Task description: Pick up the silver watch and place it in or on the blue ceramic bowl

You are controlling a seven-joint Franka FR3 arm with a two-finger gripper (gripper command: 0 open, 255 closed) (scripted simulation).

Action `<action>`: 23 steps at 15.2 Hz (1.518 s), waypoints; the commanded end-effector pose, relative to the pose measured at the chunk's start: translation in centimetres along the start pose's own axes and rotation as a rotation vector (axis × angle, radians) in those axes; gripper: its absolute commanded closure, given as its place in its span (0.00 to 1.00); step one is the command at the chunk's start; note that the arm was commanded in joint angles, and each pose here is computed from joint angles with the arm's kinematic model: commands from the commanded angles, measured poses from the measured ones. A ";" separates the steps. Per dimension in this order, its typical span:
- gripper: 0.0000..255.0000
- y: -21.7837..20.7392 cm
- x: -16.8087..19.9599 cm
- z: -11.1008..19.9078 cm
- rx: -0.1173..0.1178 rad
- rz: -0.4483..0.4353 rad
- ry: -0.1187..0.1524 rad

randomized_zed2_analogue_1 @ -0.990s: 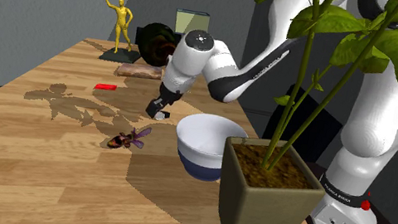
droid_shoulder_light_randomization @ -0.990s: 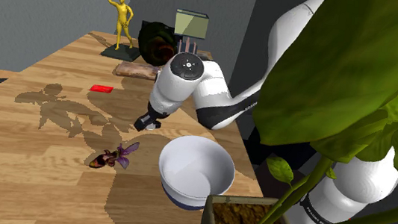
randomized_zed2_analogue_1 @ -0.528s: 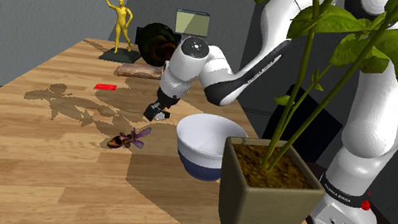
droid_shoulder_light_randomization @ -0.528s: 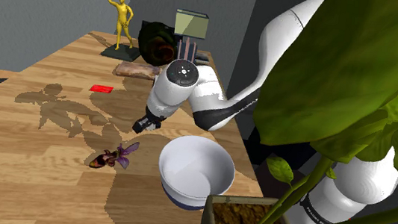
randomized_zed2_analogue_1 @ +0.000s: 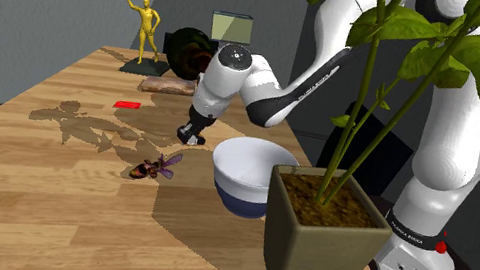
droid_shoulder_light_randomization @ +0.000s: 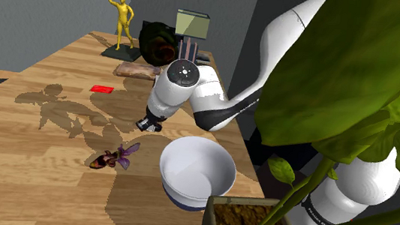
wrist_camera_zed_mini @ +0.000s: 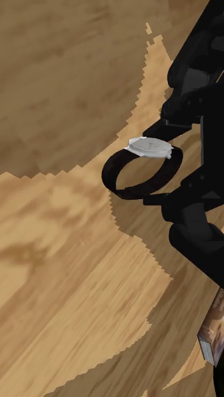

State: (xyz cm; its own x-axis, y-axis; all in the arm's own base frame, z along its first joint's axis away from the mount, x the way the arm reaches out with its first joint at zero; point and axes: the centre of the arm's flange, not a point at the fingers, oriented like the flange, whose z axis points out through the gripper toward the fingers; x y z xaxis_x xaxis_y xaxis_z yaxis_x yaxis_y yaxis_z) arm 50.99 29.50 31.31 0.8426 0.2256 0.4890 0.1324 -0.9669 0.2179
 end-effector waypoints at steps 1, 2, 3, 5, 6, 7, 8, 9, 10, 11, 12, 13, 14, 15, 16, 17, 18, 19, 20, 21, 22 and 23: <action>1.00 0.1 -0.1 0.1 -0.002 0.001 -0.004; 1.00 0.0 -0.1 0.1 -0.002 0.001 -0.004; 1.00 0.0 -0.1 0.1 -0.002 0.001 -0.004; 1.00 0.0 -0.1 0.1 -0.002 0.001 -0.004; 1.00 0.0 -0.1 0.1 -0.002 0.001 -0.004; 1.00 0.1 -0.1 0.1 -0.002 0.000 -0.003; 1.00 0.2 0.2 -0.3 -0.002 0.000 -0.003; 1.00 0.3 0.4 -0.7 -0.002 0.000 -0.003; 1.00 0.4 0.7 -1.2 -0.002 0.000 -0.003; 1.00 0.5 0.9 -1.6 -0.002 0.000 -0.003; 1.00 0.7 1.2 -2.1 -0.002 0.000 -0.003; 1.00 0.8 1.5 -2.5 -0.002 0.000 -0.003; 1.00 0.9 1.7 -3.0 -0.002 0.000 -0.003; 1.00 1.0 2.0 -3.4 -0.002 0.000 -0.003; 1.00 1.1 2.2 -3.9 -0.002 0.000 -0.003; 1.00 1.2 2.5 -4.3 -0.002 0.000 -0.003; 1.00 1.3 2.7 -4.8 -0.002 0.000 -0.003; 1.00 1.5 3.0 -5.2 -0.002 0.000 -0.003; 1.00 1.6 3.3 -5.6 -0.002 0.000 -0.003; 1.00 1.7 3.5 -6.1 -0.002 0.000 -0.003; 1.00 1.8 3.8 -6.5 -0.002 0.000 -0.003; 1.00 1.9 4.0 -7.0 -0.002 0.000 -0.003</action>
State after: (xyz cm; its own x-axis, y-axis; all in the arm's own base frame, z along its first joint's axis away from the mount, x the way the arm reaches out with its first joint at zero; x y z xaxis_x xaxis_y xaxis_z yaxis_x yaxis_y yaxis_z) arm 50.94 29.33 39.12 0.8441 0.2248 0.4868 0.1309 -0.9668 0.2195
